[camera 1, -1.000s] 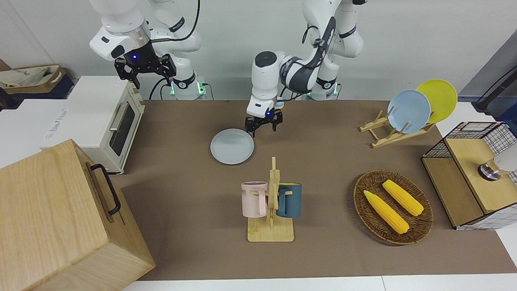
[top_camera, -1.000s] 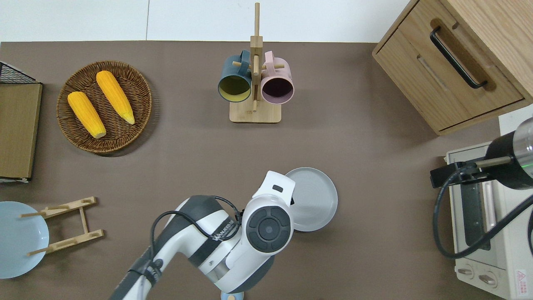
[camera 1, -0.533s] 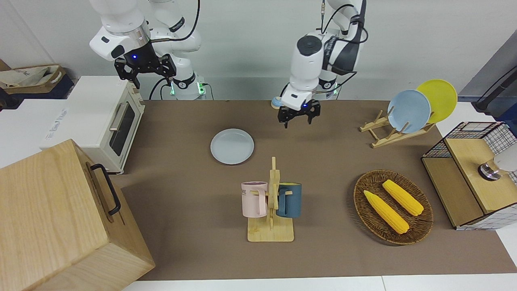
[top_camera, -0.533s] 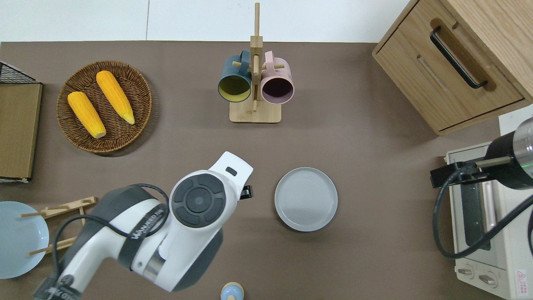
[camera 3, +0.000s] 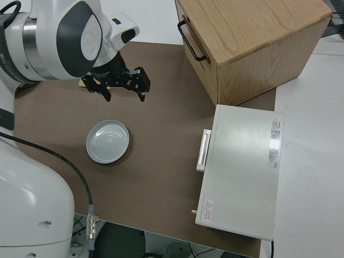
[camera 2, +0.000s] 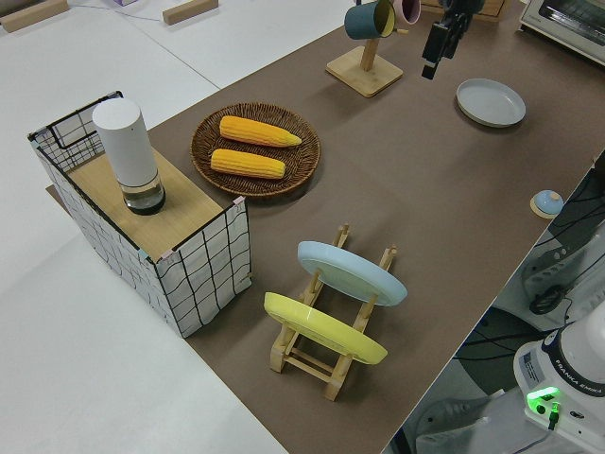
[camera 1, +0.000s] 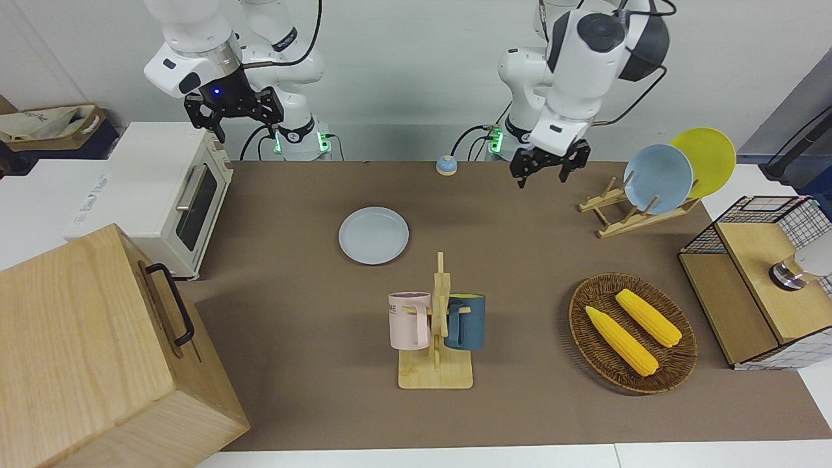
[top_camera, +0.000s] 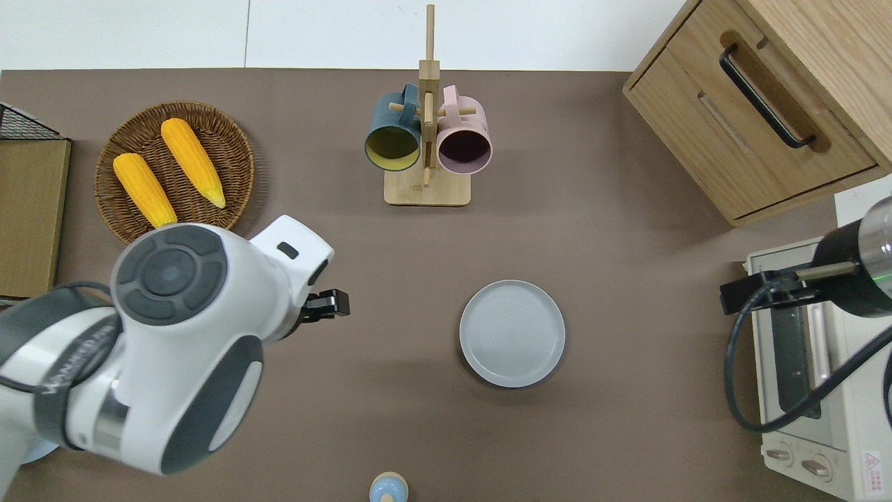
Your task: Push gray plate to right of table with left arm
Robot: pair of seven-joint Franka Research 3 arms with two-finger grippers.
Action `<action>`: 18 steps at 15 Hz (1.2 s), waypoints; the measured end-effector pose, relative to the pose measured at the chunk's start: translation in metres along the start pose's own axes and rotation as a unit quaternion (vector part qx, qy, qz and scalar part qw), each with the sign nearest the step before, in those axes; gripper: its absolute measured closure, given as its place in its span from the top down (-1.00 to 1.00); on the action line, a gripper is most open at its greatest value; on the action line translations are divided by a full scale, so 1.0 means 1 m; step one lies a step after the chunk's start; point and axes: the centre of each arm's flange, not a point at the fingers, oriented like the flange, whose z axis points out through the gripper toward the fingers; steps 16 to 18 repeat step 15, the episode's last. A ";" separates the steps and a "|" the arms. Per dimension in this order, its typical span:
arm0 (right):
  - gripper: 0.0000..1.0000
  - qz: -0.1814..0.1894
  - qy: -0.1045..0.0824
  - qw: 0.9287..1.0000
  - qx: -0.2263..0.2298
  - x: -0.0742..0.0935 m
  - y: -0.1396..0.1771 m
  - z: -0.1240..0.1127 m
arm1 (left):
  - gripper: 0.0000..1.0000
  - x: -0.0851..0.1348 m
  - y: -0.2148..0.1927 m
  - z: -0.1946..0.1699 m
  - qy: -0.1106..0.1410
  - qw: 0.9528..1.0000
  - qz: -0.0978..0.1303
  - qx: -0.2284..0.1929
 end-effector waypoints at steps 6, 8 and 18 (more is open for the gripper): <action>0.97 0.000 0.000 1.000 0.000 0.000 0.000 0.000 | 1.00 0.009 -0.042 -0.068 0.027 0.999 -0.024 -0.011; 0.97 0.000 0.000 1.000 0.000 0.000 0.000 0.000 | 1.00 0.011 -0.052 -0.079 0.030 0.999 -0.022 -0.013; 0.97 0.000 0.000 1.000 0.000 0.000 0.000 0.000 | 1.00 0.010 -0.061 -0.100 0.042 0.999 0.018 -0.017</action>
